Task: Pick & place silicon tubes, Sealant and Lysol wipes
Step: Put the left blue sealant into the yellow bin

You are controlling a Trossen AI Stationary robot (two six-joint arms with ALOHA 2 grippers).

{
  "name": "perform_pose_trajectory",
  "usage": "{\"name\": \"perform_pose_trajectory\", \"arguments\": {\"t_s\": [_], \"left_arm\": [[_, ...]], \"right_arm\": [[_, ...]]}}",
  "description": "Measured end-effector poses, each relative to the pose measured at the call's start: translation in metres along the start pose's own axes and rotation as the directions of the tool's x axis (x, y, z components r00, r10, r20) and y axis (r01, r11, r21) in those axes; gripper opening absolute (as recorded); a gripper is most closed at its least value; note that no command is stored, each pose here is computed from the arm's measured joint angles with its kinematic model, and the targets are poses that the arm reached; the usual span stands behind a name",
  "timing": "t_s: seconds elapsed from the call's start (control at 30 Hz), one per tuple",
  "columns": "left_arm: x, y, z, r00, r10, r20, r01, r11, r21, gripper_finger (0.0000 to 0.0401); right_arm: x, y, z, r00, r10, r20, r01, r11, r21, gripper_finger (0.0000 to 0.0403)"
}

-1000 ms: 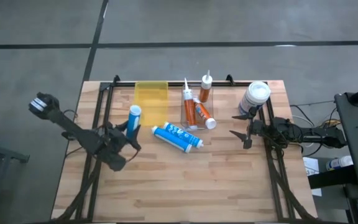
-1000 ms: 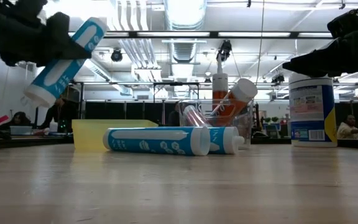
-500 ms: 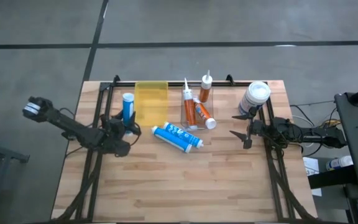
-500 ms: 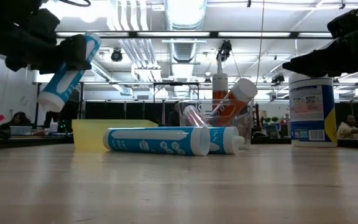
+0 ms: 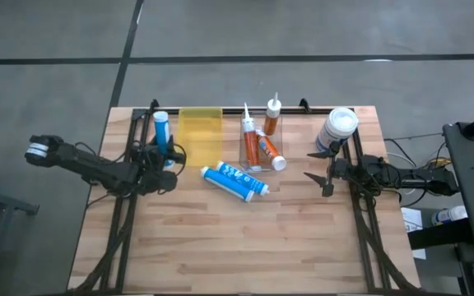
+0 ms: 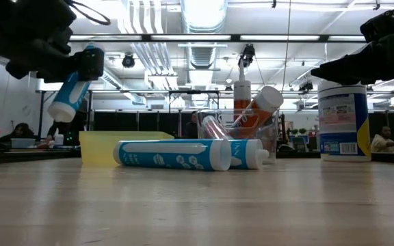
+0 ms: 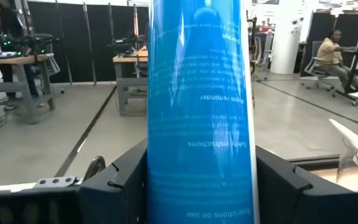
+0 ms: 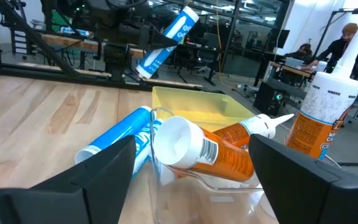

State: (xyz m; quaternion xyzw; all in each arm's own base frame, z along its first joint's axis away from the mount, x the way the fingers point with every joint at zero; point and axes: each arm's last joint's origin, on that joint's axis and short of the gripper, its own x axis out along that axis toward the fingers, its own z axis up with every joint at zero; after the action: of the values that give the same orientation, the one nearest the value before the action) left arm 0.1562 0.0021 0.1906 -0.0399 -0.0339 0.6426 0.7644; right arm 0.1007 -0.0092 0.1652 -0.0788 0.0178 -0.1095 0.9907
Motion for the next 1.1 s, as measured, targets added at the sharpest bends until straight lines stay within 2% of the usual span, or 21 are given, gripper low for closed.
{"name": "perform_pose_trajectory", "arguments": {"t_s": [0.23,0.37,0.43,0.57,0.63,0.67,0.7,0.73,0.77,0.8,0.9,1.1], "left_arm": [[0.005,-0.001,0.004,0.999,0.034,0.003,-0.034,0.999,0.003,0.0210],[0.016,0.001,0.005,0.995,0.102,0.010,-0.102,0.994,-0.034,0.0210],[0.024,0.001,0.007,0.989,0.148,0.011,-0.146,0.985,-0.091,0.0210],[0.037,-0.003,0.010,0.990,0.132,-0.046,-0.137,0.983,-0.126,0.0209],[0.045,-0.007,0.012,0.996,0.055,-0.072,-0.063,0.990,-0.126,0.0209],[0.049,-0.010,0.014,0.997,-0.037,-0.069,0.028,0.991,-0.134,0.0209],[0.053,-0.011,0.016,0.985,-0.169,-0.039,0.163,0.978,-0.128,0.0209],[0.055,-0.012,0.016,0.947,-0.319,0.023,0.320,0.940,-0.120,0.0209],[0.056,-0.010,0.018,0.913,-0.395,0.102,0.407,0.900,-0.160,0.0209],[0.056,-0.006,0.018,0.907,-0.390,0.157,0.417,0.885,-0.206,0.0209],[0.057,0.007,0.010,0.946,-0.279,0.167,0.310,0.928,-0.206,0.0209],[0.057,0.006,0.003,0.930,-0.341,0.136,0.362,0.914,-0.182,0.0209]], "right_arm": [[0.000,0.000,0.000,1.000,0.000,0.000,0.000,1.000,0.000,0.0318],[0.000,0.000,0.000,1.000,-0.001,0.000,0.001,1.000,0.000,0.0316],[0.000,0.000,0.000,1.000,0.000,0.000,0.000,1.000,0.000,0.0313],[0.000,0.000,0.000,1.000,0.000,0.000,0.000,1.000,0.000,0.0309],[0.000,0.000,0.000,1.000,0.000,0.001,0.000,1.000,0.000,0.0306],[0.000,0.000,0.000,1.000,0.000,0.000,0.000,1.000,0.000,0.0306],[0.000,0.000,0.000,1.000,0.000,0.000,0.000,1.000,0.000,0.0306],[0.000,0.000,0.000,1.000,0.000,0.000,0.000,1.000,0.000,0.0307],[0.000,0.000,0.000,1.000,-0.001,0.000,0.001,1.000,0.000,0.0308],[0.000,0.000,0.000,1.000,-0.001,0.000,0.001,1.000,0.000,0.0309],[0.000,0.000,0.000,1.000,-0.001,0.001,0.001,1.000,0.000,0.0313],[0.000,0.000,0.000,1.000,0.000,0.001,0.000,1.000,0.000,0.0314]]}}
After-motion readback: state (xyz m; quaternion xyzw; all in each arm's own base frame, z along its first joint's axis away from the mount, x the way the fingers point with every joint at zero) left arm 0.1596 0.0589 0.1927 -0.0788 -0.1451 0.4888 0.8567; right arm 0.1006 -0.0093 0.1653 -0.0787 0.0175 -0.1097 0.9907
